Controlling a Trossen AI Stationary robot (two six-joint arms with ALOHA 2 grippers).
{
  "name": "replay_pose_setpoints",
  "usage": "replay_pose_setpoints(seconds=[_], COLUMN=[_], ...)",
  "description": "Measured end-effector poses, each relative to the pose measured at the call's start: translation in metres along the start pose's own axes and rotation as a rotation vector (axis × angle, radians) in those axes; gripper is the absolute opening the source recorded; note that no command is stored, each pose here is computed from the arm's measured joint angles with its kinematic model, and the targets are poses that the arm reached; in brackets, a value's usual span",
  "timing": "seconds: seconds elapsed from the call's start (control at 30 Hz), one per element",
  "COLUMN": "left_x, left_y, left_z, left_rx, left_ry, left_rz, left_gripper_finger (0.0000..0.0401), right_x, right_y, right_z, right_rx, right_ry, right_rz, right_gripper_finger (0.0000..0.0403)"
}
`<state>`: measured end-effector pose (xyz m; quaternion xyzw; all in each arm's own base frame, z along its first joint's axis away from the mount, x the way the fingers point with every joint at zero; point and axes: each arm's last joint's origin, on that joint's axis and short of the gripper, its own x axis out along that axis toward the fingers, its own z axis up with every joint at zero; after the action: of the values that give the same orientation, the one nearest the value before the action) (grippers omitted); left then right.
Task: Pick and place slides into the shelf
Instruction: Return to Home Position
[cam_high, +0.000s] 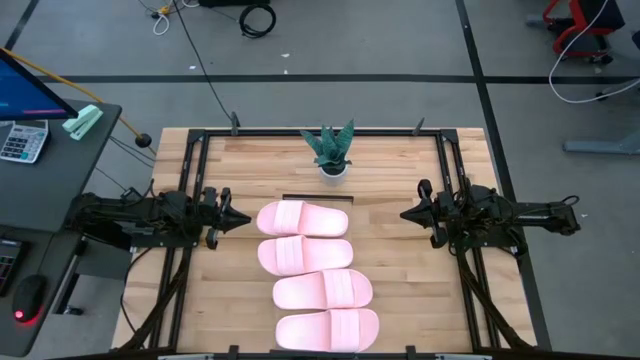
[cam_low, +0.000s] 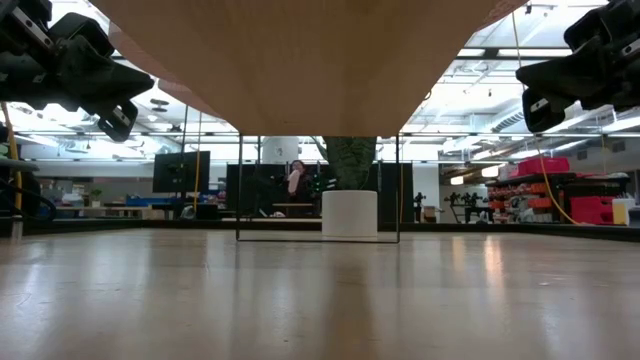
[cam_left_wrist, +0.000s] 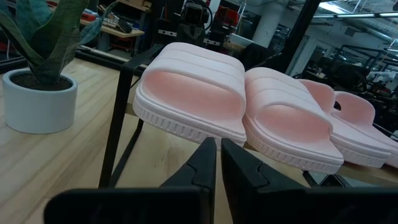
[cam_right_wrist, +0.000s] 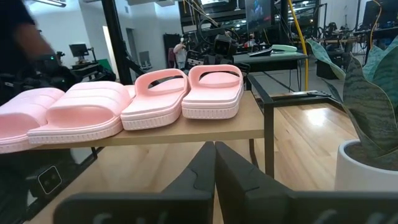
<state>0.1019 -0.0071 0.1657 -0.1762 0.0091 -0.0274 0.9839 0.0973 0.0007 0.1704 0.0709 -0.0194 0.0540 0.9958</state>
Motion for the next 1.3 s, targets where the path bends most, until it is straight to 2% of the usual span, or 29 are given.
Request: replay_pose_setpoints(seconds=[0.27, 0.7, 1.1, 1.3], left_x=[0.0000, 0.0000, 0.0000, 0.0000], left_y=[0.0000, 0.0000, 0.0000, 0.0000], left_z=[0.0000, 0.0000, 0.0000, 0.0000], left_rx=[0.000, 0.000, 0.000, 0.000], left_ry=[0.000, 0.000, 0.000, 0.000], left_rz=[0.000, 0.000, 0.000, 0.000], left_gripper_finger=[0.0040, 0.0025, 0.0040, 0.0035], right_x=[0.0000, 0.0000, 0.0000, 0.0000], right_y=[0.0000, 0.0000, 0.0000, 0.0000], right_z=[0.0000, 0.0000, 0.0000, 0.0000], right_rx=[0.000, 0.000, 0.000, 0.000], right_ry=[0.000, 0.000, 0.000, 0.000], right_rz=[0.000, 0.000, 0.000, 0.000], right_gripper_finger=[0.0014, 0.0014, 0.0014, 0.0014])
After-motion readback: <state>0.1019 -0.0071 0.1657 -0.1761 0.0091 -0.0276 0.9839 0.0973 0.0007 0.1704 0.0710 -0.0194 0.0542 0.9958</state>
